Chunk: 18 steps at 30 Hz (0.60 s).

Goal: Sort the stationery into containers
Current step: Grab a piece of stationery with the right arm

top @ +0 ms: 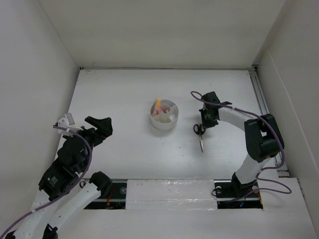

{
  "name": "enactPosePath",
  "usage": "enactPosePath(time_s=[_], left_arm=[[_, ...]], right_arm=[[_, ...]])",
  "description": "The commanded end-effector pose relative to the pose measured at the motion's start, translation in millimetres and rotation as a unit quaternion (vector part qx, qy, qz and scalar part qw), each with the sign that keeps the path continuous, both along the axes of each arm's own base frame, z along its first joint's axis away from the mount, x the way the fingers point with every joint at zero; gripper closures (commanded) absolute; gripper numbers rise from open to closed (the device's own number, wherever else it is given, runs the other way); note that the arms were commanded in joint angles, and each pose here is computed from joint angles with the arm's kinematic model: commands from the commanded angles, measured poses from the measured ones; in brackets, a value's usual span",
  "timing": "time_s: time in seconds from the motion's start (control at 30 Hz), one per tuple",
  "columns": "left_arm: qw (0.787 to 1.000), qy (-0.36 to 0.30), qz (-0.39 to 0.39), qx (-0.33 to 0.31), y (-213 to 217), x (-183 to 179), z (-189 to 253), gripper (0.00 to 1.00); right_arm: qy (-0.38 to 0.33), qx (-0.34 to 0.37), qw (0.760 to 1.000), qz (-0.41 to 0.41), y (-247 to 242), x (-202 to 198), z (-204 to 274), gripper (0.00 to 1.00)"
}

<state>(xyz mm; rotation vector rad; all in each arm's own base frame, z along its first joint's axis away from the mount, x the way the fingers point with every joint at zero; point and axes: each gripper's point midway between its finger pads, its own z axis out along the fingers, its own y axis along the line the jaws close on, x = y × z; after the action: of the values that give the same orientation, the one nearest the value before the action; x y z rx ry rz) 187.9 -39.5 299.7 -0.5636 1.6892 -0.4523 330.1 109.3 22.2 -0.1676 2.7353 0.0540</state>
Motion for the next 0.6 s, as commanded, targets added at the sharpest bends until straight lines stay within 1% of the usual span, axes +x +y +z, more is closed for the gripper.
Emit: enactPosePath(time_s=[0.0, 0.1, 0.13, 0.2, 0.23, 0.27, 0.37, 0.43, 0.57], left_arm=[[1.000, -0.015, -0.003, -0.005, -0.8, 0.5, 6.3, 0.00], [1.000, -0.010, -0.003, -0.001, -2.3, 2.3, 4.5, 0.00], [1.000, -0.011, 0.001, -0.001, -0.7, 2.6, 4.6, 0.00], [1.000, -0.007, 0.001, 0.002, -1.7, 4.0, 3.2, 0.00], [1.000, -0.007, 0.001, 0.002, -1.7, 4.0, 3.2, 0.00], [1.000, -0.007, 0.001, 0.002, -1.7, 4.0, 3.2, 0.00], [1.000, -0.007, 0.002, -0.002, -2.1, 4.0, 3.4, 0.00], [1.000, -0.007, 0.002, -0.002, -2.1, 4.0, 3.4, 0.00], [1.000, -0.008, 0.007, -0.001, -0.4, 4.3, 3.6, 0.00]], right_arm=[[-0.022, 0.003, 1.000, 0.000, 5.8, 11.0, 12.6, 1.00], [-0.109, 0.032, 0.993, -0.016, 13.5, 40.3, 56.4, 1.00], [-0.152, 0.050, 0.987, -0.020, 19.1, 55.1, 74.1, 1.00], [-0.191, 0.076, 0.978, -0.026, 24.9, 63.2, 95.6, 1.00], [-0.222, 0.091, 0.970, -0.030, 27.4, 68.9, 115.6, 1.00], [-0.249, 0.092, 0.963, -0.036, 25.9, 76.7, 125.0, 1.00], [-0.291, 0.089, 0.951, -0.060, 23.0, 88.7, 158.4, 1.00], [-0.334, 0.099, 0.935, -0.068, 22.9, 99.6, 185.8, 1.00], [-0.402, 0.133, 0.902, -0.085, 26.5, 106.2, 237.5, 1.00]])
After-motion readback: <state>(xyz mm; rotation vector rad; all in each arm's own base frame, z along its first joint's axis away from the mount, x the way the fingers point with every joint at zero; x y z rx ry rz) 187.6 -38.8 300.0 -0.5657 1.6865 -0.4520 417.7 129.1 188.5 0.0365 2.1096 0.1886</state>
